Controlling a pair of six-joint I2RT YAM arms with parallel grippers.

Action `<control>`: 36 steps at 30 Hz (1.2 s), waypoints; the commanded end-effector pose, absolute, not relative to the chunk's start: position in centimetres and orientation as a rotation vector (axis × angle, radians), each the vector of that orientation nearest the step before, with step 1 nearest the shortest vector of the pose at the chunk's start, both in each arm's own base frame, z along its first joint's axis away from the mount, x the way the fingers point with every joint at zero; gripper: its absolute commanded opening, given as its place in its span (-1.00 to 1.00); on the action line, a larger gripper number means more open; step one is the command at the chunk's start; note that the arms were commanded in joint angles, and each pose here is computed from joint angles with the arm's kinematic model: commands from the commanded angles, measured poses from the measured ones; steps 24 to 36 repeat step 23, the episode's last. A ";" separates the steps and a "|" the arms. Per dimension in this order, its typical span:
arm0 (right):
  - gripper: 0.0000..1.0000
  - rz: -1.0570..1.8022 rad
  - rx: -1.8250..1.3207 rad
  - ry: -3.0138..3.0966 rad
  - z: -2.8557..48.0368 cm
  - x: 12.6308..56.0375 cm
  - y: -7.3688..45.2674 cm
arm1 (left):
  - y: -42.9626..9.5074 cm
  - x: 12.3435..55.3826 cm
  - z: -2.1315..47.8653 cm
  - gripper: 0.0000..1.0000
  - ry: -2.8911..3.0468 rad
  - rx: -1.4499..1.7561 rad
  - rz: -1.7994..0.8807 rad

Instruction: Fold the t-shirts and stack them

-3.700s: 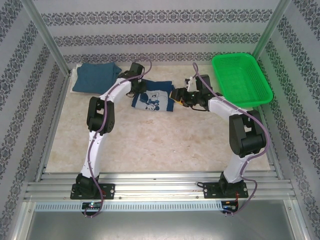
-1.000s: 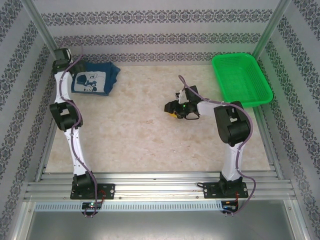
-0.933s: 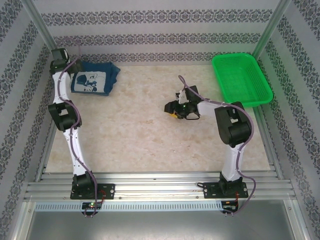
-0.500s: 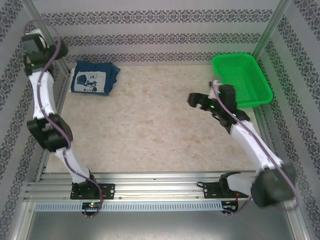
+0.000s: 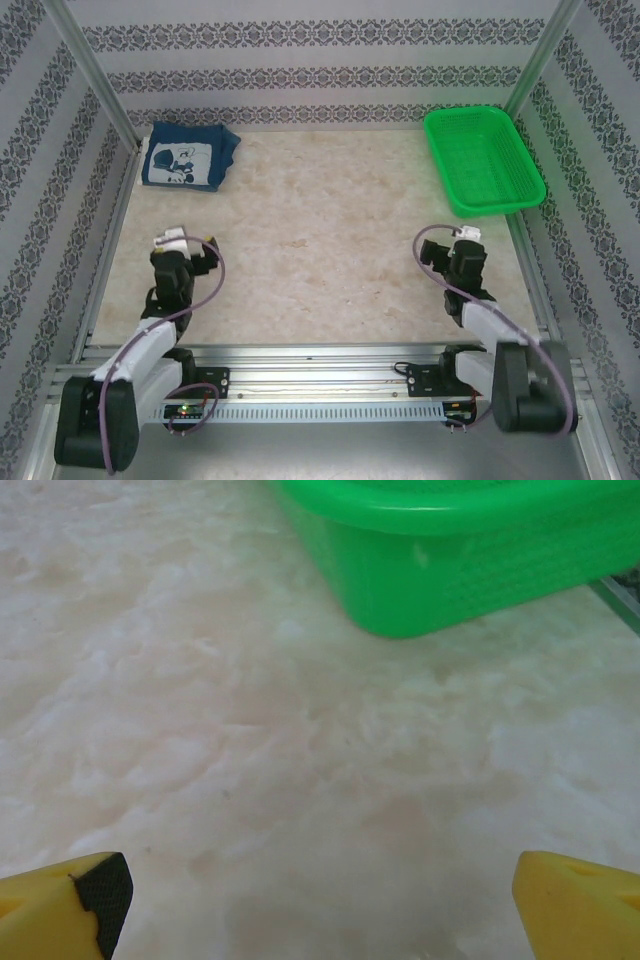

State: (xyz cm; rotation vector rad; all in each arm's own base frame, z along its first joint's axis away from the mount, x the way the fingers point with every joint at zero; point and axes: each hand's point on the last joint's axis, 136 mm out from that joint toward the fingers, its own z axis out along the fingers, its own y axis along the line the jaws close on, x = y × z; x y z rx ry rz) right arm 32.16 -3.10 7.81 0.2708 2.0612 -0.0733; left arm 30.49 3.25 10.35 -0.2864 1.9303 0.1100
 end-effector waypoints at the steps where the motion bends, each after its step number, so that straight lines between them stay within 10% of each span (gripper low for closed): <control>1: 0.96 -0.109 0.124 1.771 13.4 35.7 -1.2 | 4.1 32.9 13.9 1.00 1.701 -0.293 0.161; 9: 0.96 -0.103 0.183 1.861 10.6 39.3 -2.5 | 2.7 39.7 9.1 0.99 1.888 -0.141 0.122; 36: 0.96 -0.098 0.149 1.863 10.8 39.3 -1.9 | 2.8 39.5 9.0 0.99 1.885 -0.144 0.106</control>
